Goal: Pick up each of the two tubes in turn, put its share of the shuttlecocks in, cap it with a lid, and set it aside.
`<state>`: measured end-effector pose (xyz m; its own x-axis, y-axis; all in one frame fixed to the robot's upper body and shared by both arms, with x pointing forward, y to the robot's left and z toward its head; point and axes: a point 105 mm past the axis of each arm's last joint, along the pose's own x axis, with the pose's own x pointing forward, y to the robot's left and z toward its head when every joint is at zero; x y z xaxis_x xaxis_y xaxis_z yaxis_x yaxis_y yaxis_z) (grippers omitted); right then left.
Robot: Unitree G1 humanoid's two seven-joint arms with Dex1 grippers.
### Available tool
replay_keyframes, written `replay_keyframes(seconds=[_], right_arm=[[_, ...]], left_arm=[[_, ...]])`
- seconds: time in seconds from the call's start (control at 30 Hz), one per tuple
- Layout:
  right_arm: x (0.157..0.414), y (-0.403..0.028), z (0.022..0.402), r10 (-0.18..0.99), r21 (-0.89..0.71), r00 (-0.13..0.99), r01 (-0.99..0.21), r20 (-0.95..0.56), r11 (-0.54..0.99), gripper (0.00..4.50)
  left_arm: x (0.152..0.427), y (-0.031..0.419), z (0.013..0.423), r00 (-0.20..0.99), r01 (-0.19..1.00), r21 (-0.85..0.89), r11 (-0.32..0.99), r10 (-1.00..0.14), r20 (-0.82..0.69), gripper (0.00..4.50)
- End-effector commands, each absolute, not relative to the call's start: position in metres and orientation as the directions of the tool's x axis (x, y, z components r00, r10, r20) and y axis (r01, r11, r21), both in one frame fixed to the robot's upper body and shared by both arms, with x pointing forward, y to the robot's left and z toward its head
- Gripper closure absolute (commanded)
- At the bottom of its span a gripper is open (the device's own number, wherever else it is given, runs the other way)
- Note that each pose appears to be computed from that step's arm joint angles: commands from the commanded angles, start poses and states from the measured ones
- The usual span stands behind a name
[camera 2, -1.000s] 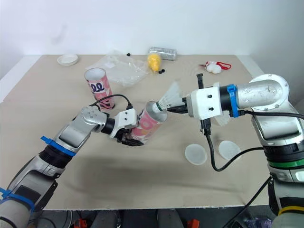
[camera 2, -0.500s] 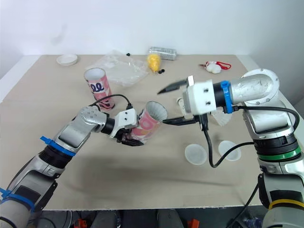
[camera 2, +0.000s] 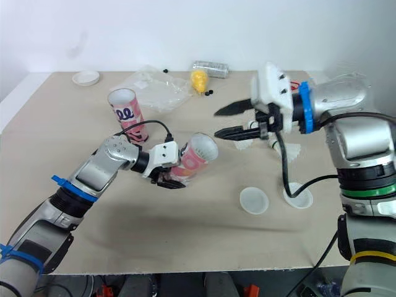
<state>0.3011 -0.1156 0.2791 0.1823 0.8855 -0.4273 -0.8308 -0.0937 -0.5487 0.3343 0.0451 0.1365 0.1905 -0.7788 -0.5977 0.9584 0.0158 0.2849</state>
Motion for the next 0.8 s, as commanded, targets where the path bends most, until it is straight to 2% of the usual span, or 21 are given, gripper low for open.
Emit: replay_keyframes(seconds=[0.03,0.07,0.37,0.53,0.8], right_arm=[[0.295,-0.100,0.281,0.857,-0.607,0.155,-0.767,-0.491,-0.209,4.03],[0.295,-0.097,0.278,0.848,-0.602,0.144,-0.764,-0.510,-0.232,4.43],[0.310,-0.070,0.252,0.732,-0.559,0.097,-0.715,-0.675,-0.420,4.43],[0.318,-0.058,0.223,0.626,-0.472,0.038,-0.692,-0.779,-0.546,4.43],[0.322,-0.050,0.202,0.562,-0.406,-0.023,-0.667,-0.827,-0.625,4.43]], left_arm=[[0.333,0.041,0.148,0.177,0.954,0.300,-0.011,-0.785,-0.594,1.44],[0.332,0.040,0.148,0.175,0.955,0.297,-0.012,-0.785,-0.595,1.44],[0.328,0.033,0.151,0.152,0.959,0.281,-0.022,-0.800,-0.581,1.44],[0.325,0.030,0.152,0.145,0.962,0.272,-0.020,-0.808,-0.571,1.44],[0.324,0.031,0.150,0.155,0.962,0.271,-0.006,-0.807,-0.569,1.44]])
